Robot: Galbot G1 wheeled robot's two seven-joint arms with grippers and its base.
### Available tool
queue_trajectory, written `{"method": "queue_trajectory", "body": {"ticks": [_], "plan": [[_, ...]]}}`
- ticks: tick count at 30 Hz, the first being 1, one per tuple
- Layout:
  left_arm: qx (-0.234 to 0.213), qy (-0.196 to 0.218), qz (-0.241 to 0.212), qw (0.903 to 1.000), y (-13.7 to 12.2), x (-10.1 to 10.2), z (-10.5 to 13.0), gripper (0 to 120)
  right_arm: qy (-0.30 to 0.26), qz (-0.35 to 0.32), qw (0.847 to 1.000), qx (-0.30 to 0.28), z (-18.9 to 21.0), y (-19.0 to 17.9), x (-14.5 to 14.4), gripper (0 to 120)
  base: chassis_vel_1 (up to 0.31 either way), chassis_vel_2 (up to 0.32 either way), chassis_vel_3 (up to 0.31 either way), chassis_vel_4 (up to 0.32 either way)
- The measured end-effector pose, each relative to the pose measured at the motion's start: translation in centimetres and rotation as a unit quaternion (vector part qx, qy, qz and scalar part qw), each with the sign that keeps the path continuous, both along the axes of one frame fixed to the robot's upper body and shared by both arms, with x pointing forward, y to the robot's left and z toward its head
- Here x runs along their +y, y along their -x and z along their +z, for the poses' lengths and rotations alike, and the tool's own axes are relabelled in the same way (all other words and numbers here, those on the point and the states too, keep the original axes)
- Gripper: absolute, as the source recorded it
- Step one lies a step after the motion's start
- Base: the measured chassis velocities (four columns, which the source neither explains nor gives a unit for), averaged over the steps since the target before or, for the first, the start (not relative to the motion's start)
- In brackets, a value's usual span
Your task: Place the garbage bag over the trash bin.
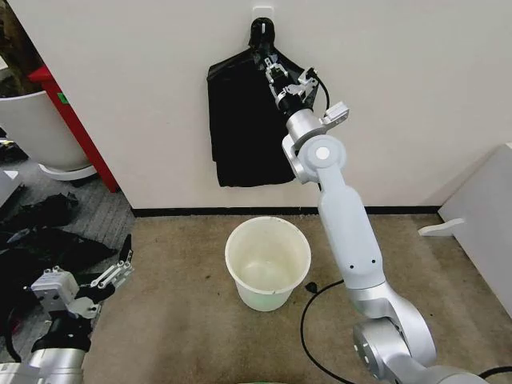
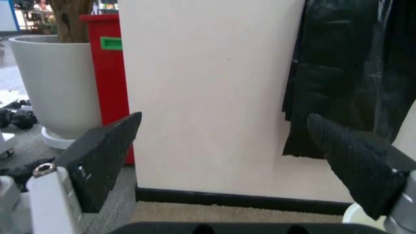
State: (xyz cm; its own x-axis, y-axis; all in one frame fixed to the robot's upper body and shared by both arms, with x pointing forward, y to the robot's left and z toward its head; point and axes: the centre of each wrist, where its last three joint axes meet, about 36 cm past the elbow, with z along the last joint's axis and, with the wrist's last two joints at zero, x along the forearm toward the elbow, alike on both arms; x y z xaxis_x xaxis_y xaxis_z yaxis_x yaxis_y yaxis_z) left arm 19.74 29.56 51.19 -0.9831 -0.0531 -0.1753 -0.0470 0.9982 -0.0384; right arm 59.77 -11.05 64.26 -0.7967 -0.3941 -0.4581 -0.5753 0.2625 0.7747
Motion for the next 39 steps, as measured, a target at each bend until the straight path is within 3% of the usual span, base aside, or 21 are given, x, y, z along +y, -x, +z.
{"method": "queue_trajectory", "body": {"ticks": [11, 39], "plan": [[-0.004, -0.004, 0.001, 1.0, 0.0, 0.0, 0.0, 100, -0.003, 0.004, 1.0, 0.012, -0.2, 0.7, 0.0, 0, 0.0, 0.0, 0.0, 0.0], [-0.002, -0.012, -0.002, 0.9999, 0.1, 0.0, -0.1, 100, 0.006, 0.015, 0.998, 0.066, -6.1, 5.3, -0.5, 0, 0.0, 0.0, 0.0, 0.0]]}}
